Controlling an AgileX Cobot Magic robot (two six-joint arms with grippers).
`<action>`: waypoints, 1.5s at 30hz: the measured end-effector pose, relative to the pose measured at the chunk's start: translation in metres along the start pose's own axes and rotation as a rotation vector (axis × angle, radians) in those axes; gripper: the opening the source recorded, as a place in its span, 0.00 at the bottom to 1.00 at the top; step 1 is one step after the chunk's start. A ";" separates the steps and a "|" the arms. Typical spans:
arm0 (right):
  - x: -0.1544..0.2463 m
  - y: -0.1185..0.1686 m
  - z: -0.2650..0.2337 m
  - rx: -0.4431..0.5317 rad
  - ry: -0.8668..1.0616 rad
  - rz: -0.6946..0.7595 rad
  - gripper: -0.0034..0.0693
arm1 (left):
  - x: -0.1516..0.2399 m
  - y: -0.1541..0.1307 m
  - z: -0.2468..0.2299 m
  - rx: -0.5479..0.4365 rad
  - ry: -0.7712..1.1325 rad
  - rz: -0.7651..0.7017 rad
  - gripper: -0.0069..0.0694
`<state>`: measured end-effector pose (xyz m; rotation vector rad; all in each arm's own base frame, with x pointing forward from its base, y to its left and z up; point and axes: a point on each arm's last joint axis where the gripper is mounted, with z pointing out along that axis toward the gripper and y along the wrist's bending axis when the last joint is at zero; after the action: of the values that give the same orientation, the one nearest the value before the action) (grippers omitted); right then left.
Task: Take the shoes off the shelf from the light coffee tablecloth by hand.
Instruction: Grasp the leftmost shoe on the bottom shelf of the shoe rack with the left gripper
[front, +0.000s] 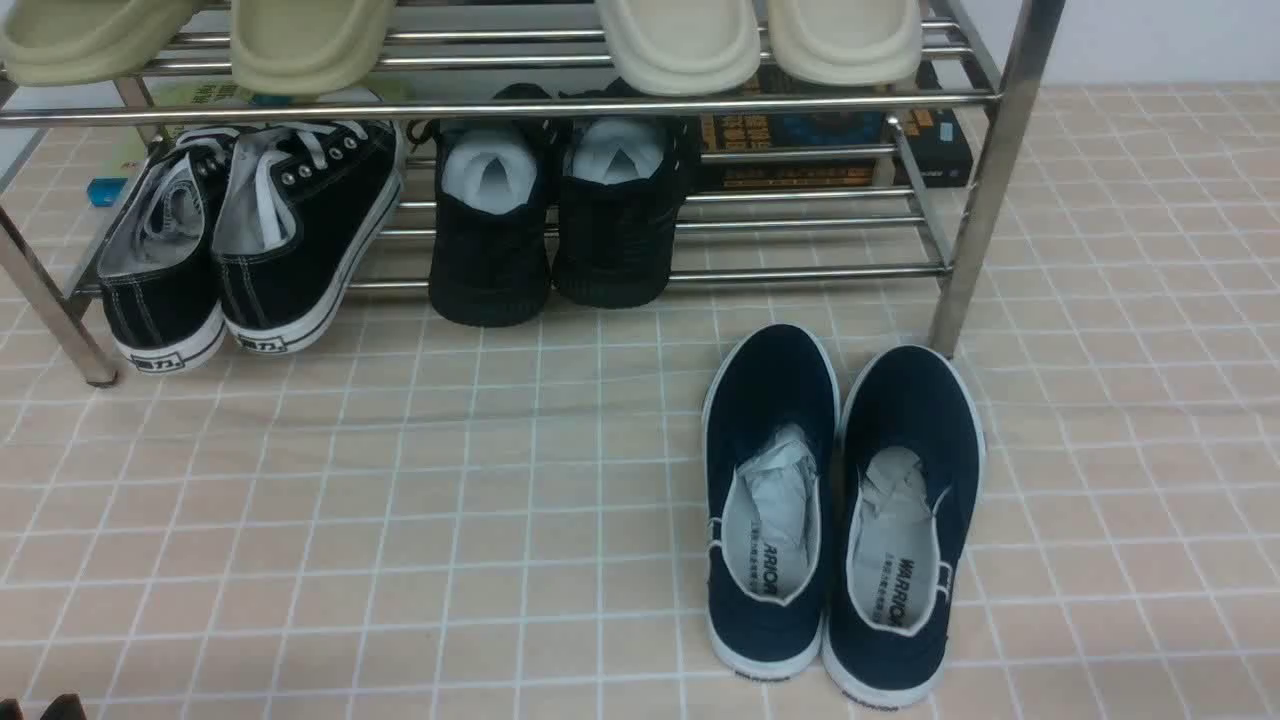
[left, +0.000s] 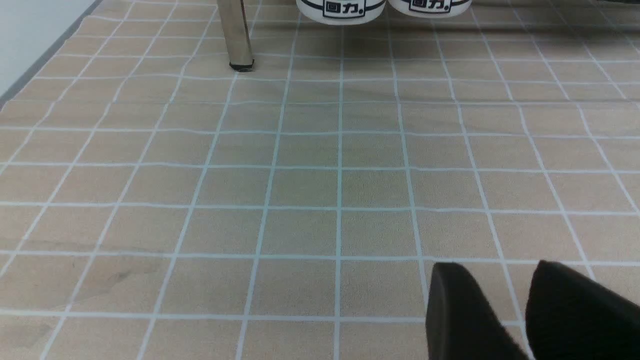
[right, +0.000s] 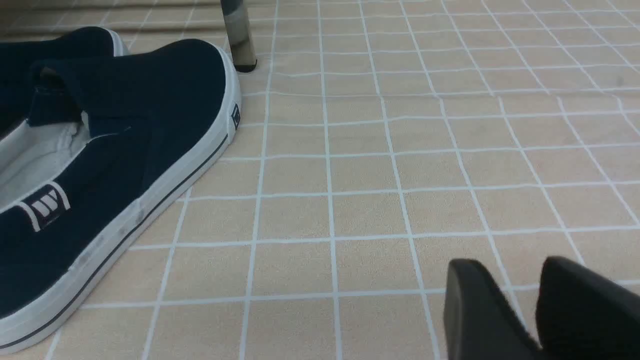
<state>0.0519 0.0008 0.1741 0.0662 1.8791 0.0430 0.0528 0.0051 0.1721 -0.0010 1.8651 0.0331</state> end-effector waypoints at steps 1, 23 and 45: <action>0.000 0.000 0.000 0.000 0.000 0.000 0.34 | 0.000 0.000 0.000 0.000 0.000 0.000 0.40; 0.000 0.000 0.000 0.001 0.000 -0.003 0.37 | 0.000 0.000 0.000 0.000 0.000 0.000 0.40; 0.000 0.000 0.000 0.001 0.000 -0.004 0.38 | 0.000 0.000 0.000 0.000 0.000 0.000 0.40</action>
<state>0.0519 0.0007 0.1741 0.0631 1.8789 0.0399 0.0528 0.0051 0.1721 -0.0010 1.8651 0.0331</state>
